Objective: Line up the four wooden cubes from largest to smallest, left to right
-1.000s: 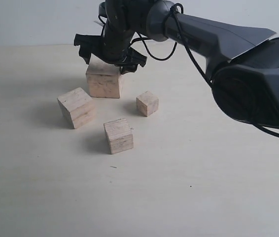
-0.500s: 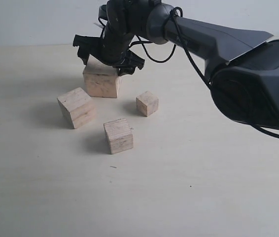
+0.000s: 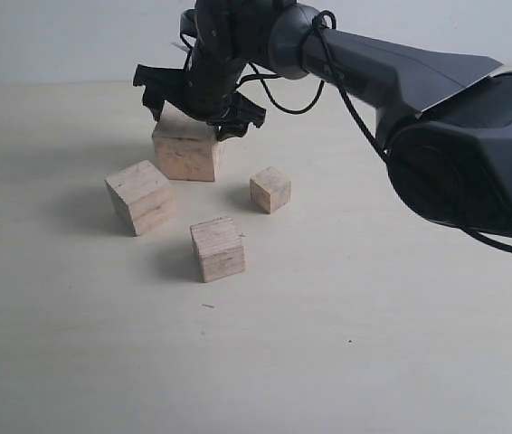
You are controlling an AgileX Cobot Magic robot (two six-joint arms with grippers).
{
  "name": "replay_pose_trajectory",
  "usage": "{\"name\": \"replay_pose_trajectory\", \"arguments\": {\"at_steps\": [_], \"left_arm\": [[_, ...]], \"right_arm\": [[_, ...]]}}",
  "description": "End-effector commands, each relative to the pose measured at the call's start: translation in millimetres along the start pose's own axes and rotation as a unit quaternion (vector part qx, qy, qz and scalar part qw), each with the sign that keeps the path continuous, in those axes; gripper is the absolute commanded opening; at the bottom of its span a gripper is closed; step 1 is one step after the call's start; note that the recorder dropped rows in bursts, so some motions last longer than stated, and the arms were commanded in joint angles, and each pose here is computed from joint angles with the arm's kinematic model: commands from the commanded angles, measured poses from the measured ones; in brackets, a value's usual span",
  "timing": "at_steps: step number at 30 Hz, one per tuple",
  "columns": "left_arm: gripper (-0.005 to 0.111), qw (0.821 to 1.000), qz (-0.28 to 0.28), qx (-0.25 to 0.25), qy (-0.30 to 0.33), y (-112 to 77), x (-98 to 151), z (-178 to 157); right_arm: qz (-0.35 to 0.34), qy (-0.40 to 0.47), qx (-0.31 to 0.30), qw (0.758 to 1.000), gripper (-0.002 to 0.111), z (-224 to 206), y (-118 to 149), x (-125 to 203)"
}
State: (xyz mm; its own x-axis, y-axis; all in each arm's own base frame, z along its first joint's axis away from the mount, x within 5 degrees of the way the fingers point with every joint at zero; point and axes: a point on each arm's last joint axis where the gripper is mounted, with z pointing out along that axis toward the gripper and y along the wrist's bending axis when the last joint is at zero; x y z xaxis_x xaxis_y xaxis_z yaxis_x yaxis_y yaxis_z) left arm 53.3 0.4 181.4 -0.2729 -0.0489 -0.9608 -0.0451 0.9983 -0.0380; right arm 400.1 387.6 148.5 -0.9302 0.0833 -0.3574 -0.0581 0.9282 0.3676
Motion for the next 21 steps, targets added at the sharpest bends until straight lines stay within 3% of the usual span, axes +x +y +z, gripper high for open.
{"name": "replay_pose_trajectory", "arguments": {"at_steps": [1,7,15,21], "left_arm": [[0.000,1.000,-0.001,0.002,-0.006,-0.2,0.0,0.0],[0.000,1.000,-0.001,0.002,-0.006,-0.2,0.0,0.0],[0.000,1.000,-0.001,0.002,-0.006,-0.2,0.0,0.0],[0.000,1.000,-0.001,0.002,-0.006,-0.2,0.0,0.0]], "right_arm": [[-0.033,0.027,0.033,0.999,0.021,-7.2,-5.4,2.3],[-0.056,0.039,0.041,0.997,0.002,-32.9,-1.5,-1.3],[-0.106,0.077,0.068,0.989,0.002,-44.8,-5.3,2.8],[-0.106,0.070,0.063,0.990,0.005,-51.3,-3.0,0.5]]}}
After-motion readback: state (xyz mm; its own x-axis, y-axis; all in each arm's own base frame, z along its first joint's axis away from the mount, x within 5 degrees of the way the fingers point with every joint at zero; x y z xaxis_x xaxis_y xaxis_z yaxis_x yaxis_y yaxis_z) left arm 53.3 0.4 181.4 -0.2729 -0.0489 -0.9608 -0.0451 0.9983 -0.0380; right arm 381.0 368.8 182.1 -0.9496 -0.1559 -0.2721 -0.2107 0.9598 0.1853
